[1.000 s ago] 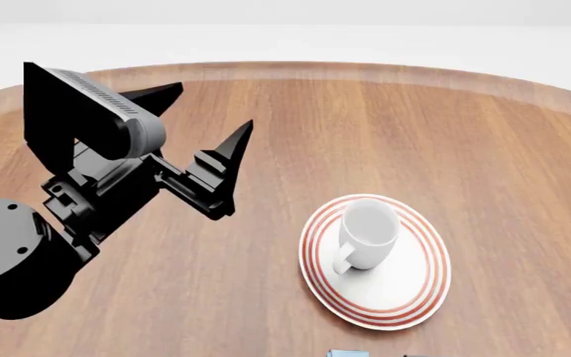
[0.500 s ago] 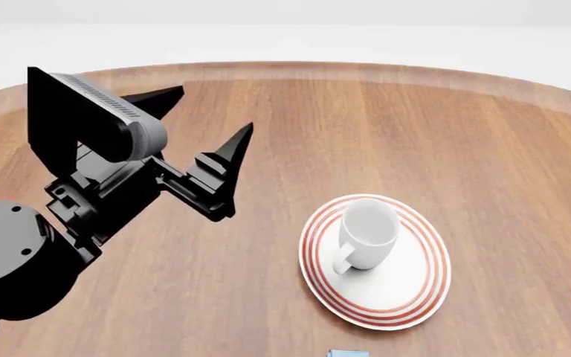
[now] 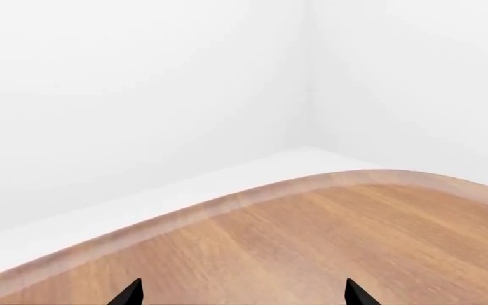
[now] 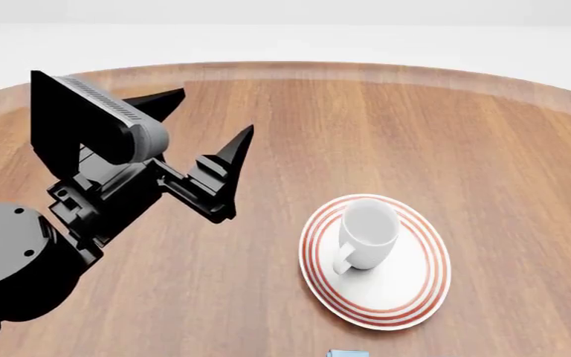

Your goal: Pick up the white mug and put it on the plate, and put the chocolate pudding to the right of the plate.

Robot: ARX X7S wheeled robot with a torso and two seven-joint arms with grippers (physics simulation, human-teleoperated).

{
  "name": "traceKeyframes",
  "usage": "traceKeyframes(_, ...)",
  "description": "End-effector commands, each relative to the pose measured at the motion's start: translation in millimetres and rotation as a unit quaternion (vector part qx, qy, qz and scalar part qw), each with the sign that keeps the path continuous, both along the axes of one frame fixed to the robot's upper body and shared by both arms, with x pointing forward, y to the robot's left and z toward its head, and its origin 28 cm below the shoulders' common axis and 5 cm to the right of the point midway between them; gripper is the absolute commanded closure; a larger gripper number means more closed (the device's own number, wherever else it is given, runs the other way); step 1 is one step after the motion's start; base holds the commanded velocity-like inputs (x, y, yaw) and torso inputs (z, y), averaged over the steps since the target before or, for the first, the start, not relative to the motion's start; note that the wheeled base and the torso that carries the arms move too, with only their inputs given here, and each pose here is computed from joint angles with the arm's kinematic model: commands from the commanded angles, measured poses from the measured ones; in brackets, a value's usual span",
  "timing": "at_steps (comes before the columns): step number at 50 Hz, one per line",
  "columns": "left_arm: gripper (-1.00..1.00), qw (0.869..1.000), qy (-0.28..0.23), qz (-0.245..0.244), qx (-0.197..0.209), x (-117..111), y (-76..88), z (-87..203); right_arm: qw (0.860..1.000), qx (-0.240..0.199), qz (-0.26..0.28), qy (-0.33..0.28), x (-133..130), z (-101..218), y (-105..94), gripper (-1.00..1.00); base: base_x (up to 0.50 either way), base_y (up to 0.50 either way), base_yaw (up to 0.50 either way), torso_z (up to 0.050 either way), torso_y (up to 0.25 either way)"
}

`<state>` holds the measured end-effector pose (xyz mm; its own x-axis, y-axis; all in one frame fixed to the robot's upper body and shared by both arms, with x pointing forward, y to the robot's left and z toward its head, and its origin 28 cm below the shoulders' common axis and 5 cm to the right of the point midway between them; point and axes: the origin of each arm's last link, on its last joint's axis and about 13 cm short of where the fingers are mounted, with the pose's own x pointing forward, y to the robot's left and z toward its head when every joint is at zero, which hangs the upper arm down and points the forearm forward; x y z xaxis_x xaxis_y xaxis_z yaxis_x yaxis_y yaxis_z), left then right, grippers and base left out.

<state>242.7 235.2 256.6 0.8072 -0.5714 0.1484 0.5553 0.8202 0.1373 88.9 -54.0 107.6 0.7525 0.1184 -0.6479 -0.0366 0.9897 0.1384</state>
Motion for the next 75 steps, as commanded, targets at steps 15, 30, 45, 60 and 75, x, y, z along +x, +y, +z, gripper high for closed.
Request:
traceKeyframes(15,-1.0,1.0,-0.014,-0.016,0.002,-0.3,-3.8,3.7,1.0,0.007,0.009,-0.027,5.6,-3.4,2.7,1.0,0.0,0.0,0.0,0.0,0.0)
traceKeyframes(30,-1.0,1.0,-0.015,-0.016,0.002,-0.6,-3.4,4.9,0.996,0.021,0.008,-0.09,3.1,24.6,-1.2,1.0,0.0,0.0,0.0,0.0,0.0)
traceKeyframes(45,-1.0,1.0,-0.018,-0.016,0.001,-1.4,-4.0,7.1,0.929,0.169,-0.053,-0.325,18.0,106.9,-4.7,1.0,0.0,0.0,0.0,0.0,0.0)
traceKeyframes(60,-1.0,1.0,-0.015,-0.012,0.001,0.6,-3.1,5.4,0.952,0.075,0.002,-0.295,5.9,99.6,-36.1,1.0,0.0,0.0,0.0,0.0,0.0)
traceKeyframes(75,-1.0,1.0,-0.017,-0.007,0.001,-0.6,-1.4,6.9,0.921,0.028,-0.08,-0.381,19.7,128.8,-59.1,1.0,0.0,0.0,0.0,0.0,0.0)
